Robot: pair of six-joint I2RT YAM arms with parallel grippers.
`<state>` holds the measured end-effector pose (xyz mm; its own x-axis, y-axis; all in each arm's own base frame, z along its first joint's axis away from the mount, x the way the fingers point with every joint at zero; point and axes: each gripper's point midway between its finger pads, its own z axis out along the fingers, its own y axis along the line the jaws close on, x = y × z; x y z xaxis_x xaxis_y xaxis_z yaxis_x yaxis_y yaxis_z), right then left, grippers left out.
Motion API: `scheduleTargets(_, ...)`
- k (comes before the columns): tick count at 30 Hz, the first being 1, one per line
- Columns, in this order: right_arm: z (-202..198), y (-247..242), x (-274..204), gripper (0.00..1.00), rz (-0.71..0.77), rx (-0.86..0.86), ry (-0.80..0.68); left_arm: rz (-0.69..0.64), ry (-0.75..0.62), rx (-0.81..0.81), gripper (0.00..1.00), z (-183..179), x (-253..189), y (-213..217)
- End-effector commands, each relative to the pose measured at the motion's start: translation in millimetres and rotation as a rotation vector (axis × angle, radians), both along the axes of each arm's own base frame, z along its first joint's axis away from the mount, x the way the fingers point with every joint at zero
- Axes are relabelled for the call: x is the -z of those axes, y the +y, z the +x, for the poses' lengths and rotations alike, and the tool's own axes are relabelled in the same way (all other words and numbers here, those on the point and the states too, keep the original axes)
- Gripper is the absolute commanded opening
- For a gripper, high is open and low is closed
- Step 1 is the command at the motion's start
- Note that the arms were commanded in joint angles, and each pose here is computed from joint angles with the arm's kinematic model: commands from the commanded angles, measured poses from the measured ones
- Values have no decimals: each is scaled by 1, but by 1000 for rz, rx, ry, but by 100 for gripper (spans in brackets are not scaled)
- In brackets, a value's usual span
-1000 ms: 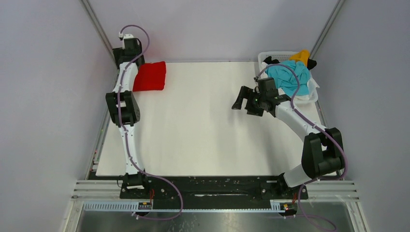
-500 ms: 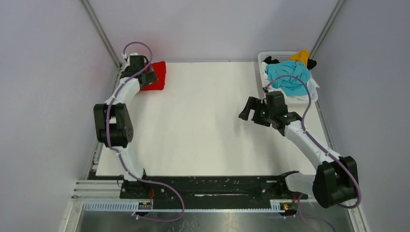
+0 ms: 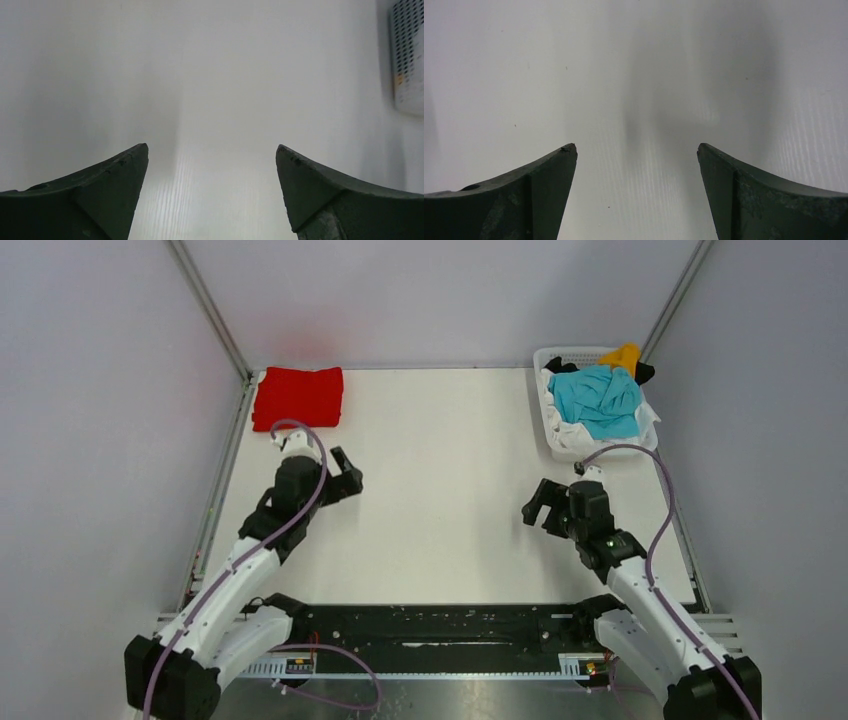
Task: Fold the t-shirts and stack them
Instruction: Reset both arms
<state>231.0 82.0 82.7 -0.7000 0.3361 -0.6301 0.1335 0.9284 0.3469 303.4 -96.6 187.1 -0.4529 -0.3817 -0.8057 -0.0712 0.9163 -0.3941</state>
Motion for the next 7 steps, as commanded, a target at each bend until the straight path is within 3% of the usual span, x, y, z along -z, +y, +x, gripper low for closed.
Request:
scheduleTargets(1,7,-15,-9,99,-25,78,-100,-52,40,-16,99,-30,21,3)
scheduleTargets(7,3,-14,-13,100,-5,69,-142,-75,0,-20,99,-42,12,6)
